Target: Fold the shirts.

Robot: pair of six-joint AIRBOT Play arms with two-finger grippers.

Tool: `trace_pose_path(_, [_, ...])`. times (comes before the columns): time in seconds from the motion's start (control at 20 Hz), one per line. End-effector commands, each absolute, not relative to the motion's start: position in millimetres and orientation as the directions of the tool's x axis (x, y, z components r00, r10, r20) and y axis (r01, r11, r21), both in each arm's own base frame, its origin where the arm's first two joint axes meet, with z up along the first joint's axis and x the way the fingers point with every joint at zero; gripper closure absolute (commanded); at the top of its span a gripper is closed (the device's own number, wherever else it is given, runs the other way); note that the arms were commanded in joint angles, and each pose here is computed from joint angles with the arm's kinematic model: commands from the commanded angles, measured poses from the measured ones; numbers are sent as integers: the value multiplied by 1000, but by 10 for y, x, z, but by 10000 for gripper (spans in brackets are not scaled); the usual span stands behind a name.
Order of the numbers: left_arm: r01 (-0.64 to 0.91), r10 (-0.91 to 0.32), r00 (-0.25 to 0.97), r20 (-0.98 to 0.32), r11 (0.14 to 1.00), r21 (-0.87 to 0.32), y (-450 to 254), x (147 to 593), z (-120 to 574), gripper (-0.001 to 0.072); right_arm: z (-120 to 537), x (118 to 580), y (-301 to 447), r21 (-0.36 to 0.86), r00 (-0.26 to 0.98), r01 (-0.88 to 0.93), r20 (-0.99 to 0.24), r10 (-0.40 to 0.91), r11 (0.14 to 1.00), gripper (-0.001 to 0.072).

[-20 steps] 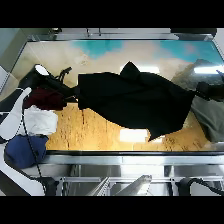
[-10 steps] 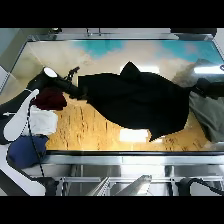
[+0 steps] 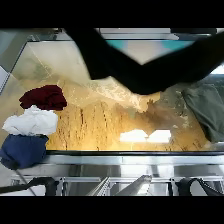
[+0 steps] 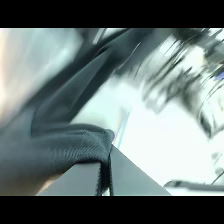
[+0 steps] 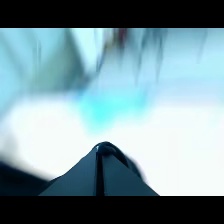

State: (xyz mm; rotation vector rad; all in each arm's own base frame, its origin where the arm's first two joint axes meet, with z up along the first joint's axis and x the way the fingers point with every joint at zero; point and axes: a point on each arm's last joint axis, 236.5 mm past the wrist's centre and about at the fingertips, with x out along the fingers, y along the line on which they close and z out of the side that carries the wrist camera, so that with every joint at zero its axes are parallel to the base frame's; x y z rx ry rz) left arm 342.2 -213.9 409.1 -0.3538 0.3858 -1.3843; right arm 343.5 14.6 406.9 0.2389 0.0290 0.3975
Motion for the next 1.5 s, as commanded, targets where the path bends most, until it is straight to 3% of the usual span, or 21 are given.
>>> trace_pose_path(0.0, [973, -972, 152, 177, 116, -198, -1864, 2338, 5292, 691, 5247, 2374, 405, -12, 904, -257, 350, 245, 966, 696])
trace_pose_path(0.15, [909, -911, 384, 149, 344, -235, -1574, 2496, 5184, 689, 5545, 1921, 527, -103, 862, -154, 472, 185, 983, 696])
trace_pose_path(0.25, [852, -889, 448, 99, 391, -348, -1441, 2782, 4816, 690, 5438, 2105, 460, -72, 882, -189, 426, 201, 979, 696])
trace_pose_path(0.5, [602, -910, 394, -129, 361, -712, -1500, 3767, 3115, 689, 4335, 3490, 92, 241, 898, -440, 98, 430, 865, 696])
trace_pose_path(0.6, [444, -913, 325, -248, 379, -812, -1599, 4103, 2177, 693, 3501, 4216, 73, 392, 851, -458, -66, 521, 798, 695])
trace_pose_path(0.7, [272, -884, 264, -387, 453, -849, -1605, 4330, 1149, 678, 2405, 4880, 179, 513, 778, -403, -245, 579, 758, 695])
trace_pose_path(0.75, [208, -862, 222, -456, 498, -842, -1568, 4403, 669, 401, 1829, 5177, 207, 575, 748, -346, -309, 588, 742, 679])
trace_pose_path(0.8, [165, -848, 178, -499, 525, -835, -1514, 4450, 325, 153, 1331, 5409, 210, 649, 728, -274, -342, 594, 710, 502])
trace_pose_path(0.85, [132, -845, 138, -516, 533, -836, -1428, 4496, 92, -8, 996, 5542, 213, 728, 712, -209, -344, 612, 653, 255])
trace_pose_path(0.9, [121, -853, 117, -509, 521, -845, -1346, 4555, 11, -10, 775, 5614, 229, 788, 699, -173, -324, 637, 591, 12])
trace_pose_path(0.95, [112, -858, 113, -501, 512, -851, -1232, 4637, 0, -9, 648, 5636, 214, 825, 689, -161, -299, 660, 542, 5])
trace_pose_path(1.1, [63, -812, 117, -572, 581, -812, -782, 4776, 59, -8, 733, 5522, 148, 847, 661, -216, -239, 712, 485, 21])
trace_pose_path(1.15, [50, -778, 95, -621, 626, -778, -660, 4732, 43, -7, 830, 5439, 119, 847, 647, -239, -225, 729, 474, 231])
trace_pose_path(1.2, [38, -746, 60, -663, 665, -746, -587, 4661, 11, -5, 936, 5348, 102, 848, 630, -265, -208, 748, 459, 574])
trace_pose_path(1.3, [42, -712, -4, -703, 702, -711, -652, 4516, -48, 11, 1147, 5170, 59, 857, 601, -293, -180, 779, 424, 569])
trace_pose_path(1.35, [53, -705, -35, -708, 706, -706, -780, 4437, -87, 11, 1224, 5049, 46, 865, 577, -295, -178, 797, 407, 698])
trace_pose_path(1.45, [100, -699, -114, -706, 699, -708, -1085, 4211, -176, 11, 1105, 4782, 31, 871, 519, -220, -276, 809, 439, 696])
